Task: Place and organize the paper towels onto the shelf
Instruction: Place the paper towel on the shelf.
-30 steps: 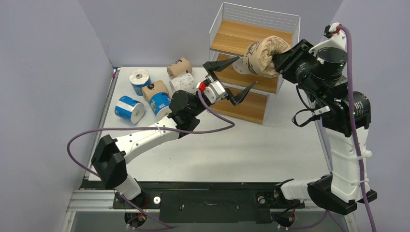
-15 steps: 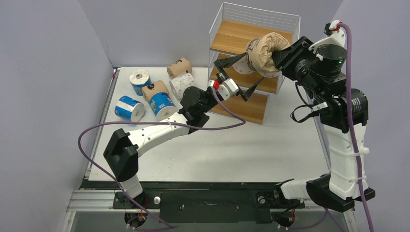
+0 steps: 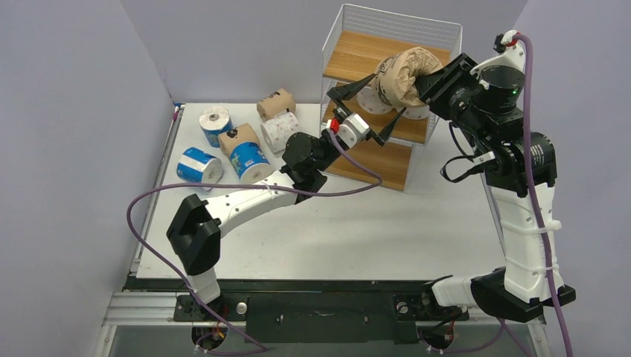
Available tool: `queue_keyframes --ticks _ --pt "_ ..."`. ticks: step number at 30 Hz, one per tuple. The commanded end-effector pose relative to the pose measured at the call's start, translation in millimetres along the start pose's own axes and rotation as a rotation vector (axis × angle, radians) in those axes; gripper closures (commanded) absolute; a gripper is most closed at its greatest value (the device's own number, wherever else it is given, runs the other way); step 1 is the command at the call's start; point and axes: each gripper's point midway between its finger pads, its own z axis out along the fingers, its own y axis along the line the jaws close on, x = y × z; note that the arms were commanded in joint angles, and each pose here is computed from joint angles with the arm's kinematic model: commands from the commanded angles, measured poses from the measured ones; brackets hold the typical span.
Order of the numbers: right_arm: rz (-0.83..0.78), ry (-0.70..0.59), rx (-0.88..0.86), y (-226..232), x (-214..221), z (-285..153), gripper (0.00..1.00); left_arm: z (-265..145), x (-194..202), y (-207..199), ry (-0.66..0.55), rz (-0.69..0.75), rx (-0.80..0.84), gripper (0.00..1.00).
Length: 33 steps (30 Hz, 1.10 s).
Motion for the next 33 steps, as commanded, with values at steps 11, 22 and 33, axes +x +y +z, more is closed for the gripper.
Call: queue_keyframes --ticks 11,22,33 --pt "0.065 -0.082 -0.065 14 -23 8 0.66 32 -4 16 -0.04 0.015 -0.062 0.04" --pt "0.065 -0.079 -0.041 8 -21 17 0.61 37 17 19 -0.002 0.0 -0.073 0.04" --pt "0.081 -0.062 -0.021 -1 -17 31 0.59 40 39 24 0.032 -0.007 -0.085 0.04"
